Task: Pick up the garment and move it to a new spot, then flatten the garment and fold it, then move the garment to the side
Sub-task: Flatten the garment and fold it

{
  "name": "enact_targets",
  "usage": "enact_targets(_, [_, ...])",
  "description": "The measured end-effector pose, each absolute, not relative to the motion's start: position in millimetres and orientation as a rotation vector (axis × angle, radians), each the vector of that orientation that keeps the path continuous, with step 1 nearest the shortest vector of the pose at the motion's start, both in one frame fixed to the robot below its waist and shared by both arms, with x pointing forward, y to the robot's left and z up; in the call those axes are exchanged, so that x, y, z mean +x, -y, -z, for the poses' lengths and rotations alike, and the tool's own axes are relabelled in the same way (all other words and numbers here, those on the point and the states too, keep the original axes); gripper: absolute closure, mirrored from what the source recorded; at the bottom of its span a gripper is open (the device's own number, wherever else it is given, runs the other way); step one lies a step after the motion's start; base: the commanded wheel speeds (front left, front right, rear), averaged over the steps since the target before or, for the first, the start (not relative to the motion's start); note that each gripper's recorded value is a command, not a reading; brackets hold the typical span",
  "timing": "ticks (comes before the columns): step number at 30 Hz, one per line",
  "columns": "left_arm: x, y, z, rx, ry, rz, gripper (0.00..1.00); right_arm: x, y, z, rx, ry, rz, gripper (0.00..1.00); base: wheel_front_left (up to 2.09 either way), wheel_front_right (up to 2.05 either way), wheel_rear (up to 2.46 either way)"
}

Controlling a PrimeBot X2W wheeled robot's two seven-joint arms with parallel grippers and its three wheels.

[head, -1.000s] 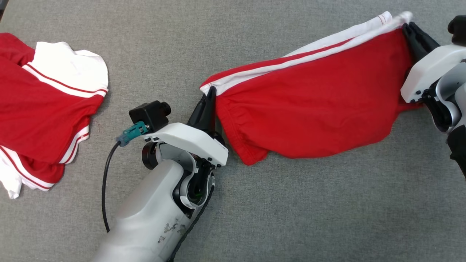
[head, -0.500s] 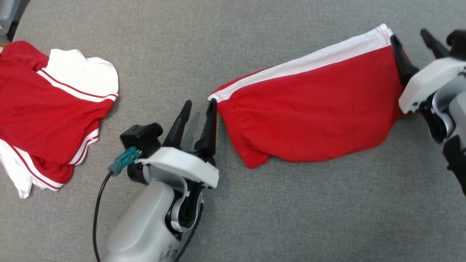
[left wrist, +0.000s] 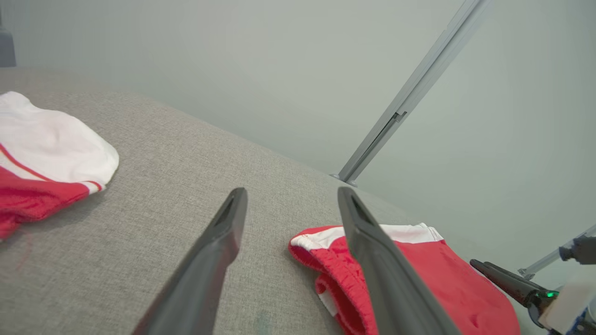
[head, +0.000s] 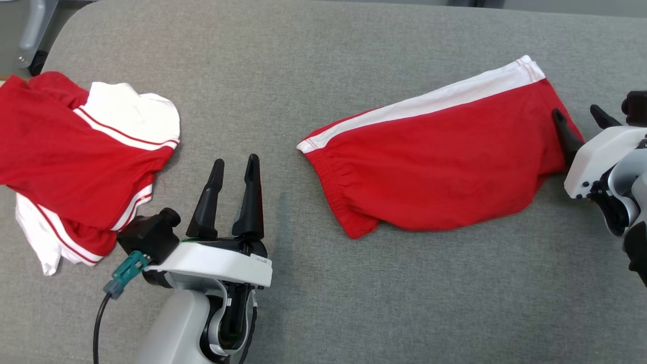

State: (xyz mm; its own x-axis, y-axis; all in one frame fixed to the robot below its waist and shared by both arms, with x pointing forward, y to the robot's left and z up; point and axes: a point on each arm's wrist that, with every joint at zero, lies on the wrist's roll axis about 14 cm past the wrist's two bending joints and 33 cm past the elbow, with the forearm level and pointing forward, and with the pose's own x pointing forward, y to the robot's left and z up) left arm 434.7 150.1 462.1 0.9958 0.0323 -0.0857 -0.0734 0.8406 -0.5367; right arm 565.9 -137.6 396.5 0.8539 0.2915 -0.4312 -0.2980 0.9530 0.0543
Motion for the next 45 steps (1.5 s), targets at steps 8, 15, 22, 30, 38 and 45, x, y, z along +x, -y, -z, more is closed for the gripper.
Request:
enact_targets(8, [427.8,-167.5,-463.9,-0.547,-0.055,-0.101,0.00,564.3,130.4,-368.6,-0.013,-0.610,-0.293,0.00,0.00,0.00,0.00])
enact_targets(15, [424.1,-172.4,-465.4,-0.549,-0.050,-0.117,0.00,559.3,122.9,-363.0,-0.023,-0.717,-0.311,0.71,0.00,0.00,0.00])
enact_targets(22, [425.1,-173.4,-467.8,-0.552,-0.043,-0.120,0.00,558.5,122.2,-368.6,-0.024,-0.716,-0.320,1.00,0.00,0.00,0.00])
enact_targets(30, [425.7,-163.0,-475.6,-0.561,-0.027,-0.085,0.00,558.1,141.8,-392.6,-0.002,-0.653,-0.291,1.00,0.00,0.00,0.00])
enact_targets(38, [426.4,-145.1,-487.9,-0.573,-0.004,-0.027,0.00,535.4,199.6,-408.5,0.018,-0.617,-0.196,1.00,0.00,0.00,0.00])
enact_targets(45, [428.2,-132.1,-495.9,-0.576,0.009,0.016,0.00,512.8,233.1,-412.1,0.075,-0.603,-0.116,1.00,0.00,0.00,0.00])
